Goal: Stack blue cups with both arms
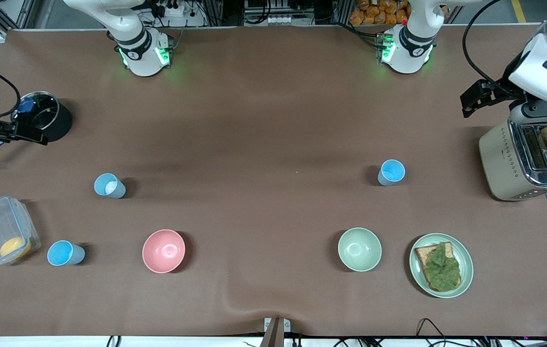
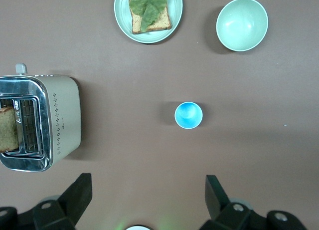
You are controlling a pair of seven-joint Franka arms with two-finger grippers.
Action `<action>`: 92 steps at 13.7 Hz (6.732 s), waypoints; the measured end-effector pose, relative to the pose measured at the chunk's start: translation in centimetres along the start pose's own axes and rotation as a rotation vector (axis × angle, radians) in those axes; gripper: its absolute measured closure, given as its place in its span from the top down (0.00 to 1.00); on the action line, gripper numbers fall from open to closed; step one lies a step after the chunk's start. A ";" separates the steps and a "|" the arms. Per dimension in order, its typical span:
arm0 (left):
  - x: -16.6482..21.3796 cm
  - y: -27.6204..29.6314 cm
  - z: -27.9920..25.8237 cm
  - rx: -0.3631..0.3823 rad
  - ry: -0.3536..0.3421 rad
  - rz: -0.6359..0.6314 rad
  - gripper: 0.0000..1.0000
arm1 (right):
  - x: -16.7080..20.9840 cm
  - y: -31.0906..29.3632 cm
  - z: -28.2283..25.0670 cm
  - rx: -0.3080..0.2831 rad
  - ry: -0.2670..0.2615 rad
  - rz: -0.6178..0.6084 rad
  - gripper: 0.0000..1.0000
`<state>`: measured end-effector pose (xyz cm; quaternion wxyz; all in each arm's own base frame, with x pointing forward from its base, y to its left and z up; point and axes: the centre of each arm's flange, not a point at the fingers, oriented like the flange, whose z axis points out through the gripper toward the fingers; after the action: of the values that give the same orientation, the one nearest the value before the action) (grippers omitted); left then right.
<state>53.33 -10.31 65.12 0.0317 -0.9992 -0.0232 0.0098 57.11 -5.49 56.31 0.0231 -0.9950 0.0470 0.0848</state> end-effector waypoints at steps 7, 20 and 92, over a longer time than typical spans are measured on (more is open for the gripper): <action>0.5 -0.3 0.0 -0.006 0.020 -0.007 1.00 | 0.0 0.0 0.0 0.000 -0.001 0.000 1.00; 0.6 -0.8 0.0 -0.006 0.021 -0.015 1.00 | 0.0 0.0 0.0 0.000 -0.002 0.000 1.00; 1.2 -2.5 0.0 -0.033 0.034 -0.046 1.00 | -1.0 -48.7 28.9 0.140 -0.085 0.179 0.70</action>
<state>54.44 -7.73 65.30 0.0160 -0.9988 -0.0457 -0.0081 56.03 44.57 29.85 0.0867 -0.9783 0.1406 0.1250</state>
